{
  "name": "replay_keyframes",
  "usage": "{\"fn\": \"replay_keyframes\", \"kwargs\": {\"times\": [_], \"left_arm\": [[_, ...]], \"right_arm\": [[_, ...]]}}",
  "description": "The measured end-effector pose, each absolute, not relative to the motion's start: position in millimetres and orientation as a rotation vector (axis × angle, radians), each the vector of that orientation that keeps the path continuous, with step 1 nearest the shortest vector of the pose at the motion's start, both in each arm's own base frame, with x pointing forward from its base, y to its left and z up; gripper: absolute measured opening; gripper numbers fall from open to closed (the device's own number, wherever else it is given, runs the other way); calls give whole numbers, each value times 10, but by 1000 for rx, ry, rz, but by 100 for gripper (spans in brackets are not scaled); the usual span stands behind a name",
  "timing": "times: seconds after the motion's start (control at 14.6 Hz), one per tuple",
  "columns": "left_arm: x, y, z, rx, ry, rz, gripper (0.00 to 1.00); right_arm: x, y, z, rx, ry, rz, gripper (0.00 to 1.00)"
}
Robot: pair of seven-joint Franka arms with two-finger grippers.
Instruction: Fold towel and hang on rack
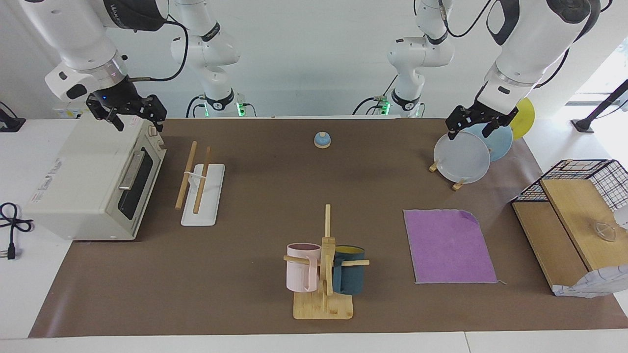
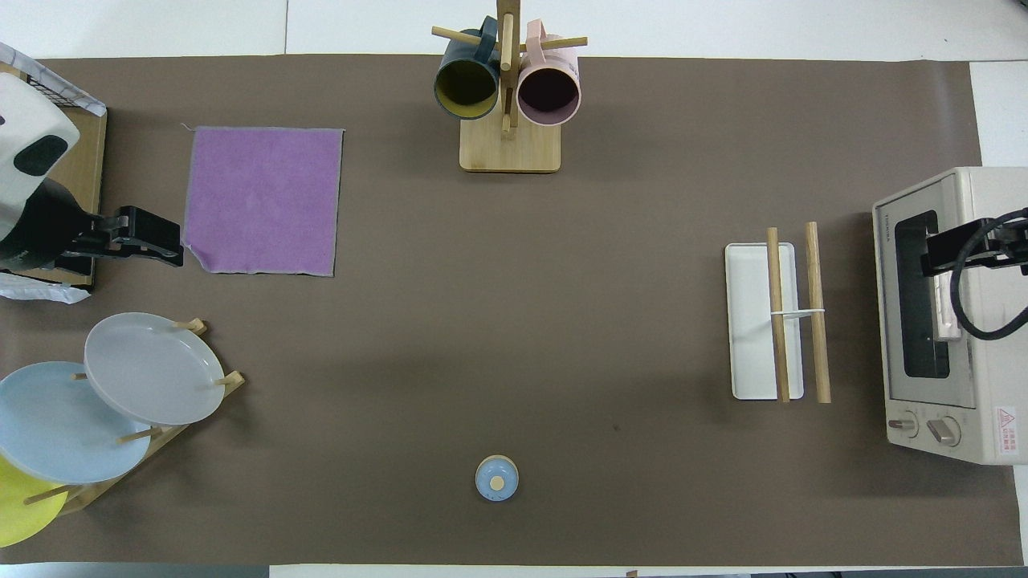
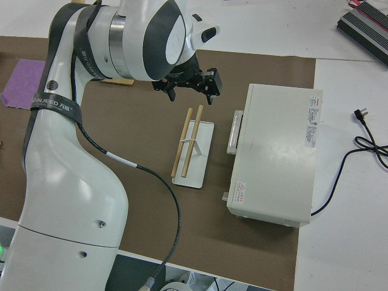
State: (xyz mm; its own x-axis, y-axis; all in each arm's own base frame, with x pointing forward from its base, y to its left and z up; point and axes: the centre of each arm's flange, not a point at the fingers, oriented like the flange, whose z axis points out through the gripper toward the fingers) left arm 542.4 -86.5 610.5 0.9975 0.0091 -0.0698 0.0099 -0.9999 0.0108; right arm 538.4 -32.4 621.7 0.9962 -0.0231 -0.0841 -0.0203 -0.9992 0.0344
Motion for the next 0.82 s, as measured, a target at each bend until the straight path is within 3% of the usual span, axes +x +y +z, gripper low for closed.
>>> {"fn": "replay_keyframes", "kwargs": {"times": [0.82], "left_arm": [[5447,-853,6108,3127,36,-81,100]], "right_arm": [[5384,-324,6217,3105,-34,-131,100]]}}
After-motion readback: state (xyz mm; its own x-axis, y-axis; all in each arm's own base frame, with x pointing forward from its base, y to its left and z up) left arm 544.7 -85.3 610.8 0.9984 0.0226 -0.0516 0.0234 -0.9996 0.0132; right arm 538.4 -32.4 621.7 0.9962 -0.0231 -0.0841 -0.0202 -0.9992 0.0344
